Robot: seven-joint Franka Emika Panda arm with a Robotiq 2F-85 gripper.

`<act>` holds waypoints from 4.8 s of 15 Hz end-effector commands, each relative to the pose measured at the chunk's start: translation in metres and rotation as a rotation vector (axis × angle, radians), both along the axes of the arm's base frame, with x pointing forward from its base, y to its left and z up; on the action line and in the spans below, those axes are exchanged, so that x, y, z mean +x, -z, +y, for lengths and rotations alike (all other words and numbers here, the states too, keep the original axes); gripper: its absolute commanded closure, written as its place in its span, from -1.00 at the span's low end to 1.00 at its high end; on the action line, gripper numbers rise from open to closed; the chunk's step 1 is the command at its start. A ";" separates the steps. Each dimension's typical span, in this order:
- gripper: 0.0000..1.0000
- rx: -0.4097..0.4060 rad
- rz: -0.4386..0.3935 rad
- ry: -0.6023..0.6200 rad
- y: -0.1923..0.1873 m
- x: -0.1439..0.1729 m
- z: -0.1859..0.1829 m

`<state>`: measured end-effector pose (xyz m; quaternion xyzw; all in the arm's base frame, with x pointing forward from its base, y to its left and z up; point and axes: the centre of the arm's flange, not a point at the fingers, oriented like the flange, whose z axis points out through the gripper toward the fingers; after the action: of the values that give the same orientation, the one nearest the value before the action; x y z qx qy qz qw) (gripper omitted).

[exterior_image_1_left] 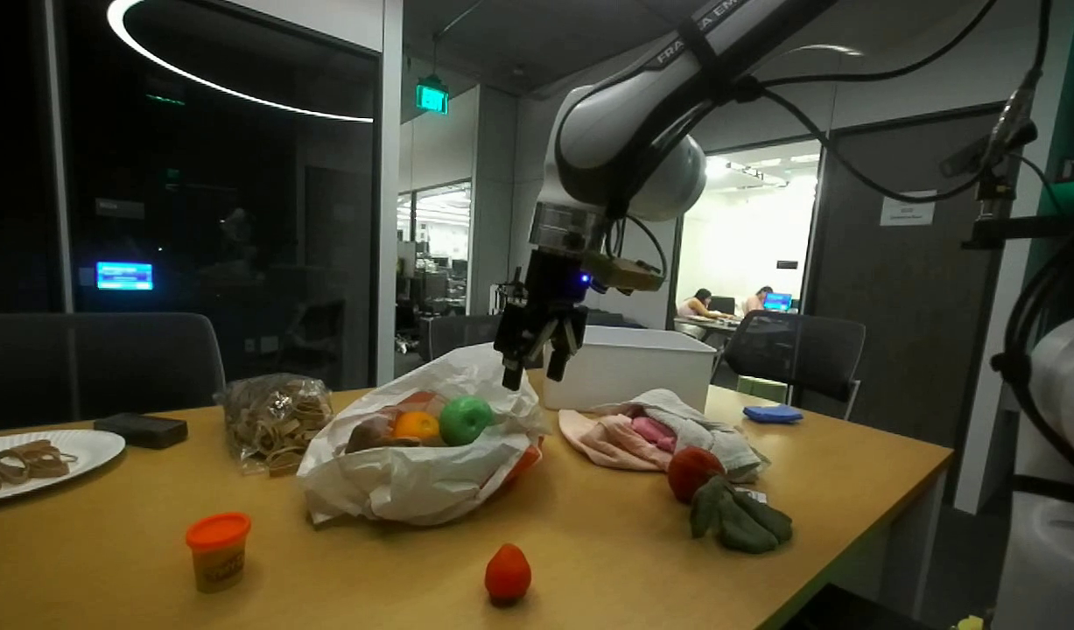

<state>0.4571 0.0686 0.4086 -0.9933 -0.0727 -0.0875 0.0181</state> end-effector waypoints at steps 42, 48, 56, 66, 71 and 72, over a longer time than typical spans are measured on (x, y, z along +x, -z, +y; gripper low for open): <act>0.46 0.045 -0.020 -0.427 0.147 -0.104 0.102; 0.48 0.015 -0.187 -0.439 0.090 -0.073 0.106; 0.48 -0.067 -0.377 -0.422 0.040 -0.005 0.140; 0.48 -0.181 -0.349 -0.403 0.093 0.075 0.139; -0.64 -0.185 -0.333 -0.403 0.106 0.089 0.123; -0.80 -0.169 -0.330 -0.411 0.100 0.085 0.123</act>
<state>0.5354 0.1861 0.2996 -0.9299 -0.2806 -0.2279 -0.0687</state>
